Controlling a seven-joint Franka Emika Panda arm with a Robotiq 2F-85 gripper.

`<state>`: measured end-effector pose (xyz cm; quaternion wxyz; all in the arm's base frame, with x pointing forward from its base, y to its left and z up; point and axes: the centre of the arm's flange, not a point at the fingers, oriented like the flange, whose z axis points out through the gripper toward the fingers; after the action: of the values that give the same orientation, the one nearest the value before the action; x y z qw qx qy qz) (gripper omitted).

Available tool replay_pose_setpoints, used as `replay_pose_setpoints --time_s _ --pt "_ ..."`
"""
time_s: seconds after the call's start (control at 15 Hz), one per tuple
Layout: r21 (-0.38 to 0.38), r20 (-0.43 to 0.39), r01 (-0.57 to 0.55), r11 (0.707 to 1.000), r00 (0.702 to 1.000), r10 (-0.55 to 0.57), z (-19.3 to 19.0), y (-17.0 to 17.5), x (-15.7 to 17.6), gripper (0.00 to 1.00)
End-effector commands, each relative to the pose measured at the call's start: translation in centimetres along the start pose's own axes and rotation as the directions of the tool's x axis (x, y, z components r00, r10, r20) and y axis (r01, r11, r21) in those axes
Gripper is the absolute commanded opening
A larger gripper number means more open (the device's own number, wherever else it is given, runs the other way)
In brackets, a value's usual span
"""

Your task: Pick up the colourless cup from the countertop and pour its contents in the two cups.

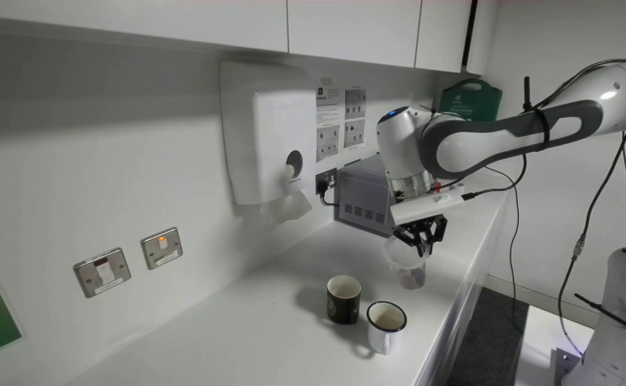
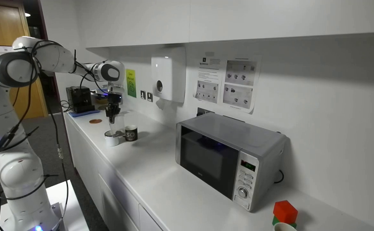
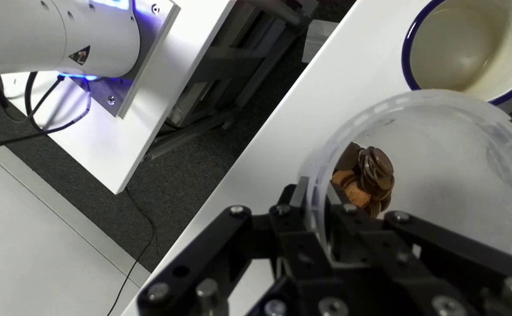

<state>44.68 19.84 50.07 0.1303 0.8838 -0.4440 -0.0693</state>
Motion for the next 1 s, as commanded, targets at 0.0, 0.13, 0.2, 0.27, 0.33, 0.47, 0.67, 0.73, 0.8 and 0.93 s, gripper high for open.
replay_pose_setpoints --time_s 0.0,0.13,0.2,0.27,0.33,0.47,0.67,0.73,0.8,0.93 --pt "-0.034 -0.042 -0.075 0.997 0.996 0.074 -1.5 -0.6 -2.6 0.02" --pt "-0.042 -0.058 -0.103 0.994 0.993 0.100 -1.3 -1.0 -3.7 0.02" --pt "-0.042 -0.065 -0.118 0.992 0.991 0.116 -1.2 -1.1 -4.1 0.02" --pt "-0.043 -0.077 -0.135 0.990 0.988 0.131 -1.1 -1.3 -4.4 0.02" --pt "-0.045 -0.088 -0.146 0.988 0.986 0.142 -1.0 -1.4 -4.7 0.02" --pt "-0.047 -0.115 -0.170 0.984 0.980 0.164 -0.8 -1.6 -5.0 0.02" --pt "-0.048 -0.162 -0.216 0.975 0.965 0.206 -0.3 -1.9 -5.0 0.02" --pt "-0.048 -0.177 -0.231 0.972 0.959 0.219 -0.2 -2.0 -4.9 0.02" --pt "-0.045 -0.187 -0.242 0.969 0.955 0.230 0.0 -2.1 -4.8 0.02" --pt "-0.029 -0.203 -0.275 0.961 0.943 0.263 0.2 -2.3 -4.5 0.02"
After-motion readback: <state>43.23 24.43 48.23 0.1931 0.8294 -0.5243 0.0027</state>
